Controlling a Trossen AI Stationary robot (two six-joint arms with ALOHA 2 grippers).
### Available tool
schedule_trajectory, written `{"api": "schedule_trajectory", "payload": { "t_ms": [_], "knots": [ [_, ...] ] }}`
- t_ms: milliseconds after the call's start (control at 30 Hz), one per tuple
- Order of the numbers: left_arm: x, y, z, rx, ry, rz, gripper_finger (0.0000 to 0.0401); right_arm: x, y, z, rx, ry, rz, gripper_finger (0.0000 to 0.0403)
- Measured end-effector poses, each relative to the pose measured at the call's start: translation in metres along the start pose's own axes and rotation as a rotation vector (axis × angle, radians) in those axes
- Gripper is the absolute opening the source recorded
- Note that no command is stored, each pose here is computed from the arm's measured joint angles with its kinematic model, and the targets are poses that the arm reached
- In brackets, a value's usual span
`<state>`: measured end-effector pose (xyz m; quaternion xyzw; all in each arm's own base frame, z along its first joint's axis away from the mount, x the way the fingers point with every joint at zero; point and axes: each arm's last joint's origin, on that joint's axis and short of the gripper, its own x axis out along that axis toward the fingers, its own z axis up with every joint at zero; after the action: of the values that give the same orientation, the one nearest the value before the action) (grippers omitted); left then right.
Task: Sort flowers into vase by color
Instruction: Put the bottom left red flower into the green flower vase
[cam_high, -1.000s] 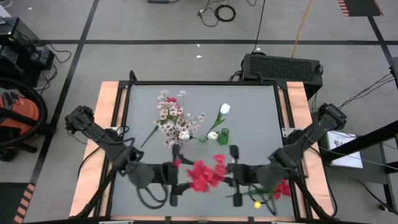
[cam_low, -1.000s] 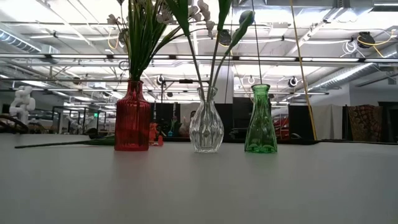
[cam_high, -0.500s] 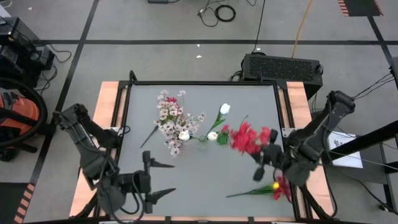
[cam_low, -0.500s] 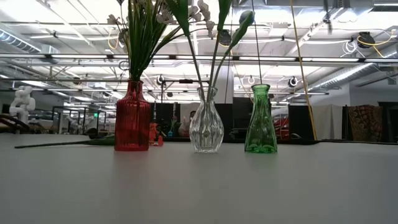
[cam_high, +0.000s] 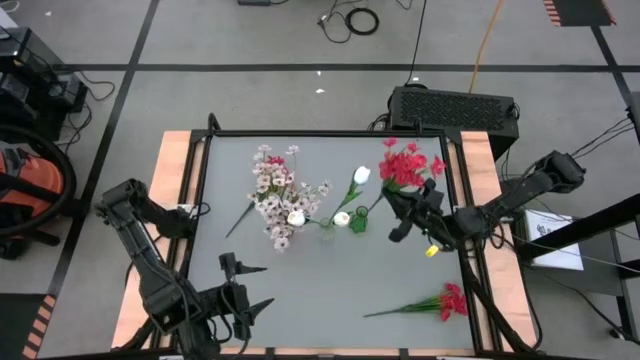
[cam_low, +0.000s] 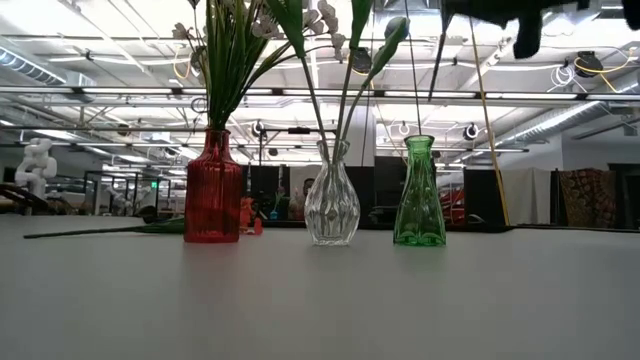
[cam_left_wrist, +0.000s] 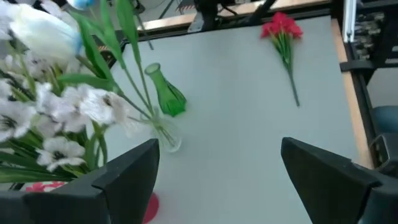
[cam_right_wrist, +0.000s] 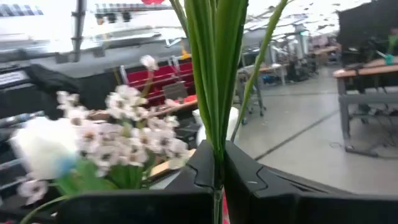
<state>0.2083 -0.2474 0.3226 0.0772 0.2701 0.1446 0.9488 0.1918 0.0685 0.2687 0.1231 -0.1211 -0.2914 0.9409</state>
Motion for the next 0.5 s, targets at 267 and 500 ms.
{"api": "schedule_trajectory", "payload": {
  "t_ms": [267,500],
  "knots": [
    [-0.002,-0.009,-0.008,-0.009,-0.018,0.018,0.0342,0.013,-0.006,-0.022,-0.006,0.029,-0.017,0.0002],
    [0.004,-0.007,-0.021,-0.026,0.005,0.048,0.0342,0.02,-0.007,-0.033,-0.037,0.048,-0.049,0.0003]
  ]
}}
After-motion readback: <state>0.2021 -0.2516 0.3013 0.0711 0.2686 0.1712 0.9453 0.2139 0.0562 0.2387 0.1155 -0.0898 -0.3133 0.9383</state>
